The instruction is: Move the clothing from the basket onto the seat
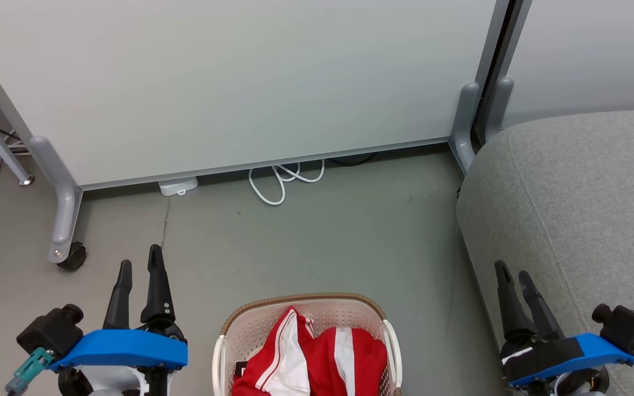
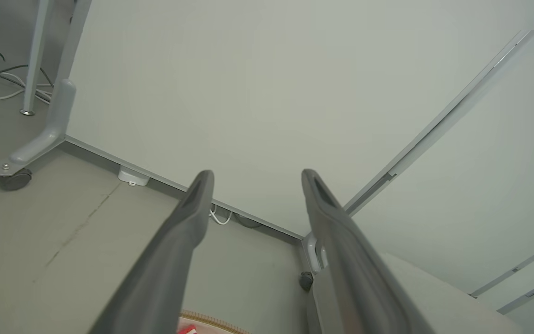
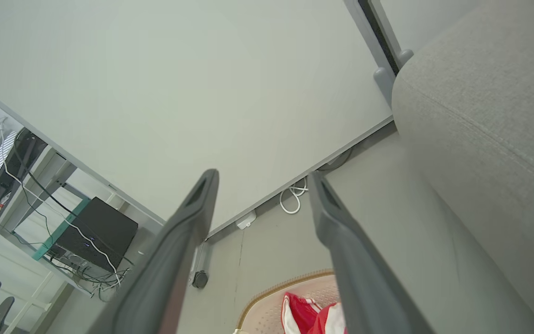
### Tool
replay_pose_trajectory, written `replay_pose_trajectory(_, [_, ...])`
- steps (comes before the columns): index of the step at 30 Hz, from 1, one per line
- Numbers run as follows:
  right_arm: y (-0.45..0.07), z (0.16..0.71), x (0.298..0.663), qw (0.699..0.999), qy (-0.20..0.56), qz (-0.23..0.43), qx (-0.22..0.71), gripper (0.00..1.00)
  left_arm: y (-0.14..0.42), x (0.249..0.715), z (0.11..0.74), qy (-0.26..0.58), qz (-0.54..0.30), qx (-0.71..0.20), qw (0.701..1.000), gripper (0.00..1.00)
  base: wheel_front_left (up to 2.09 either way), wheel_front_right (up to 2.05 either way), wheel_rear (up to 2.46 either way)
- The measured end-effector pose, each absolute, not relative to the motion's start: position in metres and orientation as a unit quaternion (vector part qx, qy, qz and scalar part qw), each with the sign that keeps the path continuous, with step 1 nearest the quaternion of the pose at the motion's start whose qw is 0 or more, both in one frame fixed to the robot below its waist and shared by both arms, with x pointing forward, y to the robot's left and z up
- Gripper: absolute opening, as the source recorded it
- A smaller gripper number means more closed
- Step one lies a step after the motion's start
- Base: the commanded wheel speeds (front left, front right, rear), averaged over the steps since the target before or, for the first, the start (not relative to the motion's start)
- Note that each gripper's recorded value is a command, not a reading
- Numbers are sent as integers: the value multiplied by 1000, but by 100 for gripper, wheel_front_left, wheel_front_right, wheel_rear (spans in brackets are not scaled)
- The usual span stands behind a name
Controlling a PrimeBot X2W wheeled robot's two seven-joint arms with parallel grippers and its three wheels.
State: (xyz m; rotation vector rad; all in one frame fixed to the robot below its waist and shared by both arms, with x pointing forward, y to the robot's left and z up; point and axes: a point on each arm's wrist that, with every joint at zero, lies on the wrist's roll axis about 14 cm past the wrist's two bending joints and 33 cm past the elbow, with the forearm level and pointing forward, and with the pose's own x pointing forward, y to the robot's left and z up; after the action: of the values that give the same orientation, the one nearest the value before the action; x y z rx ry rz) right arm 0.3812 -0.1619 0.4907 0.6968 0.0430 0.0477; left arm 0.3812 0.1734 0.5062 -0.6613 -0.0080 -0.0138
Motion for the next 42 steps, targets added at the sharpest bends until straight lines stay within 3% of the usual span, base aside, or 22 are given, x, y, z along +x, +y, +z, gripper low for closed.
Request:
replay_pose_trajectory(18, [-149, 492, 381, 968, 14, 50, 246, 100, 161, 380, 512, -18, -31, -219, 975, 100, 0, 0, 0])
replay_pose_trajectory(42, [-134, 495, 381, 986, -3, 84, 146, 100, 149, 378, 518, -40, -56, -117, 991, 100, 0, 0, 0])
